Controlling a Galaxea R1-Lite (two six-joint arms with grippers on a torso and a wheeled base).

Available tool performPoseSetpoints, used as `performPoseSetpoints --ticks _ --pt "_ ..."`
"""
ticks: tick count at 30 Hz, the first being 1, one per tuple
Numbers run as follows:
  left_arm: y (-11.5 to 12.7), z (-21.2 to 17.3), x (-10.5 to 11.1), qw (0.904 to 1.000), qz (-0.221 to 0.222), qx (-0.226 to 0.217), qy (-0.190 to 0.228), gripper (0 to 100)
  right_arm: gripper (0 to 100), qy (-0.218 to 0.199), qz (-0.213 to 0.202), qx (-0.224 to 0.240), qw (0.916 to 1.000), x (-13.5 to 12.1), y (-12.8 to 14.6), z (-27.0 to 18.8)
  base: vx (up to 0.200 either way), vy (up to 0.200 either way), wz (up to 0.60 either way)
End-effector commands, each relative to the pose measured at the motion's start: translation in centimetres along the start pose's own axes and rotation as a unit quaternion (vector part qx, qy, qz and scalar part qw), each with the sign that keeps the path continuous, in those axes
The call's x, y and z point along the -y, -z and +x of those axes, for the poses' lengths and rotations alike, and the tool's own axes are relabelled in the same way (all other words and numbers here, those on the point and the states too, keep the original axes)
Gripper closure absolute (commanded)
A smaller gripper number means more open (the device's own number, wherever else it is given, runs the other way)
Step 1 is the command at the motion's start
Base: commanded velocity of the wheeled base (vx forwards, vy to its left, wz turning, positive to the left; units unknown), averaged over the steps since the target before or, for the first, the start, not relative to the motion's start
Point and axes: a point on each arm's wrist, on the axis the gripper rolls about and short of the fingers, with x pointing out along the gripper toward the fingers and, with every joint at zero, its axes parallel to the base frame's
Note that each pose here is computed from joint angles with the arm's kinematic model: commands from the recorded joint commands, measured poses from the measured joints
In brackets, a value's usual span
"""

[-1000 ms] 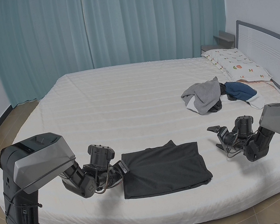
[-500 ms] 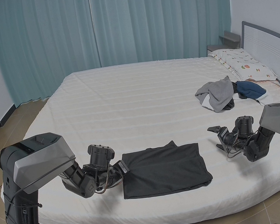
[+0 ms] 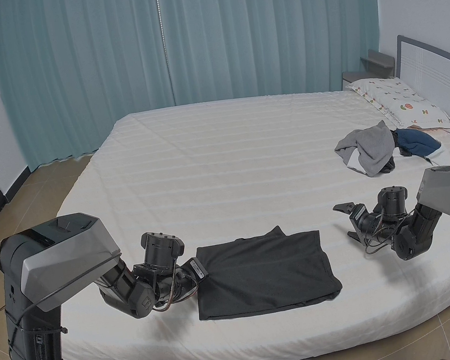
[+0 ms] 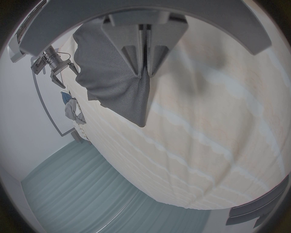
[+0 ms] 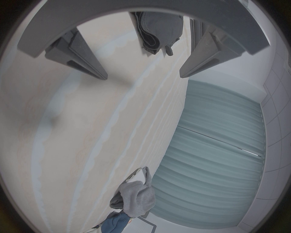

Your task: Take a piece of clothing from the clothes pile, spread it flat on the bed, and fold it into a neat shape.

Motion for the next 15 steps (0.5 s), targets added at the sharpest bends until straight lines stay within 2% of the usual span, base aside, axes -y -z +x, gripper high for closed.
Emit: performPoseSetpoints --ticks 1,15 --pt "0.21 -0.08 0.1 1.0 0.002 -0.003 0.0 100 0 0.0 0.0 0.0 1.0 -0.03 0.01 0.0 0.0 0.2 0.0" --pt "0.43 -0.07 0.03 1.0 0.002 -0.006 -0.001 100 0 -0.001 -0.001 -0.001 1.0 -0.06 0.06 0.02 0.0 0.0 0.0"
